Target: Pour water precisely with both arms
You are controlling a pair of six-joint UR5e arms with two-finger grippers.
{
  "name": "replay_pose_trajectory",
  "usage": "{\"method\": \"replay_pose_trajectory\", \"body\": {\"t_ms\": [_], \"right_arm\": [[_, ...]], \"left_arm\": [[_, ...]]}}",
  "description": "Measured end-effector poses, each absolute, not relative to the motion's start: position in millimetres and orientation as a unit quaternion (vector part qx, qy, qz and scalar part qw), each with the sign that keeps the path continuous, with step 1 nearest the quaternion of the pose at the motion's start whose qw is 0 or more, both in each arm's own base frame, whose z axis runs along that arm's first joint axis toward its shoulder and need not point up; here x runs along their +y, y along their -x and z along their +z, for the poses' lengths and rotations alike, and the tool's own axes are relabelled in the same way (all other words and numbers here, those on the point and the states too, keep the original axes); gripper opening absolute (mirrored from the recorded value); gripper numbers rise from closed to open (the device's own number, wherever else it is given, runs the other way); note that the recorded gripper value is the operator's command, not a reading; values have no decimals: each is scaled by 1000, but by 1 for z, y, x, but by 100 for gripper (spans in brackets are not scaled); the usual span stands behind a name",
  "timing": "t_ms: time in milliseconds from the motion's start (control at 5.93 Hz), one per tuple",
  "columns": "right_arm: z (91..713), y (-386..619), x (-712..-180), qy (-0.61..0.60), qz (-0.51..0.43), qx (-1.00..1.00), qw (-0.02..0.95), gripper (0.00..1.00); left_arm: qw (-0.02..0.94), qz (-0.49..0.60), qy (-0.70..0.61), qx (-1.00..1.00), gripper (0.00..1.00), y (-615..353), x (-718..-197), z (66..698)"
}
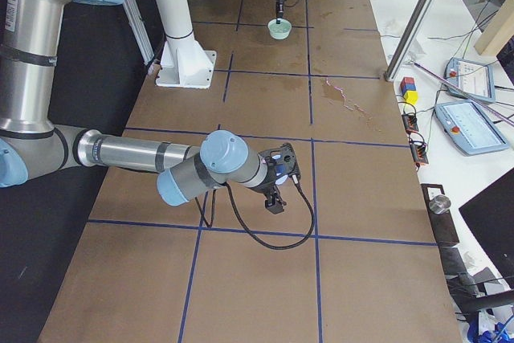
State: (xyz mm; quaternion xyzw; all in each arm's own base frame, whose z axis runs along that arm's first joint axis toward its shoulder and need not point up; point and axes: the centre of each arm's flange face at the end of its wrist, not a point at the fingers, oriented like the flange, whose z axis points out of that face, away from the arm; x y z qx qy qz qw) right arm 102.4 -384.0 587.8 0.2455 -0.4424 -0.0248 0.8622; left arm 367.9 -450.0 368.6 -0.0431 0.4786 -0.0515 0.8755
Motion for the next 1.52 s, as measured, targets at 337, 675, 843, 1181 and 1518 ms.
{"method": "replay_pose_trajectory", "body": {"t_ms": [337, 675, 843, 1181, 1518], "right_arm": [[588, -103, -384, -246, -24, -442, 862, 100], [589, -104, -381, -245, -22, -442, 863, 100], [590, -104, -380, -244, -22, -442, 863, 100], [589, -103, -376, -244, -22, -442, 863, 100], [587, -102, -374, -245, -22, -442, 863, 100]], "left_arm": [[873, -34, 40, 484, 0, -318, -443, 429], [877, -4, 31, 479, 0, -245, -448, 491], [879, 8, 30, 476, 0, -222, -452, 519], [886, 26, 28, 463, 0, -199, -462, 567], [884, 34, 35, 466, 0, -186, -466, 605]]}}
